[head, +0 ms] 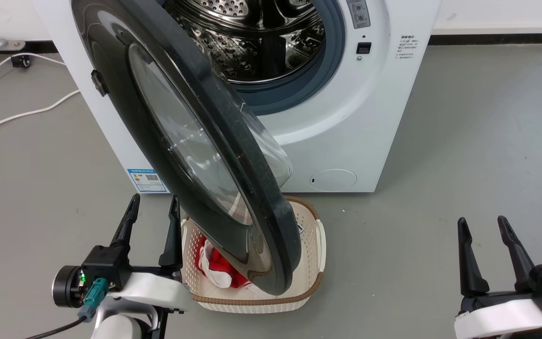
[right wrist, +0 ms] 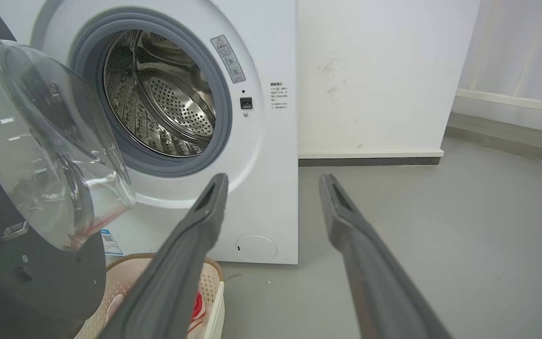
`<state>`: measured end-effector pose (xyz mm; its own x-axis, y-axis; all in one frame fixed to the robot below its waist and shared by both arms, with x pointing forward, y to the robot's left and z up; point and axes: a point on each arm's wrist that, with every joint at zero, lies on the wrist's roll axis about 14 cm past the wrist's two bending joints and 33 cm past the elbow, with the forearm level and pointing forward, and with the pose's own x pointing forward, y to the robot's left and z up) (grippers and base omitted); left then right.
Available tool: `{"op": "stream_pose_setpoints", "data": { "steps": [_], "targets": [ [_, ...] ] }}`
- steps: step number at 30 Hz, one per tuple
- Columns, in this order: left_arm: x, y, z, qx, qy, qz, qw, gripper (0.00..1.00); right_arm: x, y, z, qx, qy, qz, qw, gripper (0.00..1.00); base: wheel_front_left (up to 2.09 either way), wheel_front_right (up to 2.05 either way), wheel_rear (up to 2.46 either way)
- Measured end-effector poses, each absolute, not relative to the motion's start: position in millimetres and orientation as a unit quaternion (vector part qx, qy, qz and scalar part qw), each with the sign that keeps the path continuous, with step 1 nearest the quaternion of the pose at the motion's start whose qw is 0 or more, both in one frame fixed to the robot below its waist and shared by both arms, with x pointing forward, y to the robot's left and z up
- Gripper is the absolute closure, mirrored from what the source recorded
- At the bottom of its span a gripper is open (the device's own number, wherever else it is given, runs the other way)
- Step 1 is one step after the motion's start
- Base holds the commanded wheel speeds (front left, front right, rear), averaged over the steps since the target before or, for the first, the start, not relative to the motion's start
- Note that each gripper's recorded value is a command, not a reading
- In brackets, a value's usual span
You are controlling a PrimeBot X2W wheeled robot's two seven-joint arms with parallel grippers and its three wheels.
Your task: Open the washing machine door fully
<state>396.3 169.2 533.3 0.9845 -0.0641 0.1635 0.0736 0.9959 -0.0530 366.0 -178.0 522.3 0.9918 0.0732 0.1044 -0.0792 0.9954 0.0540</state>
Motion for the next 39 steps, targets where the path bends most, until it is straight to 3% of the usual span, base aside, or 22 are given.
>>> {"op": "stream_pose_setpoints", "data": {
  "steps": [7,8,9,23,31,39],
  "targets": [
    [397,169,532,-0.029,-0.079,-0.037,0.996,0.0,370,-178,526,0.033,-0.061,0.038,0.997,0.0,0.0,0.0,0.0],
    [397,168,532,-0.029,-0.079,-0.038,0.996,0.55,370,-178,526,0.033,-0.061,0.038,0.997,0.0,0.0,0.0,0.0],
    [397,168,531,-0.029,-0.078,-0.039,0.996,1.0,370,-178,526,0.034,-0.062,0.038,0.997,0.0,0.0,0.0,0.0],
    [402,170,556,-0.046,-0.117,-0.04,0.991,1.0,371,-180,527,0.032,-0.066,0.036,0.997,0.0,0.0,0.0,0.0],
    [402,169,629,-0.038,-0.227,-0.043,0.972,1.0,371,-182,527,0.032,-0.068,0.033,0.997,0.0,0.0,0.0,0.0],
    [373,155,729,-0.023,-0.384,-0.061,0.921,1.0,371,-183,528,0.031,-0.071,0.031,0.997,0.0,0.0,0.0,0.0]
  ]
}}
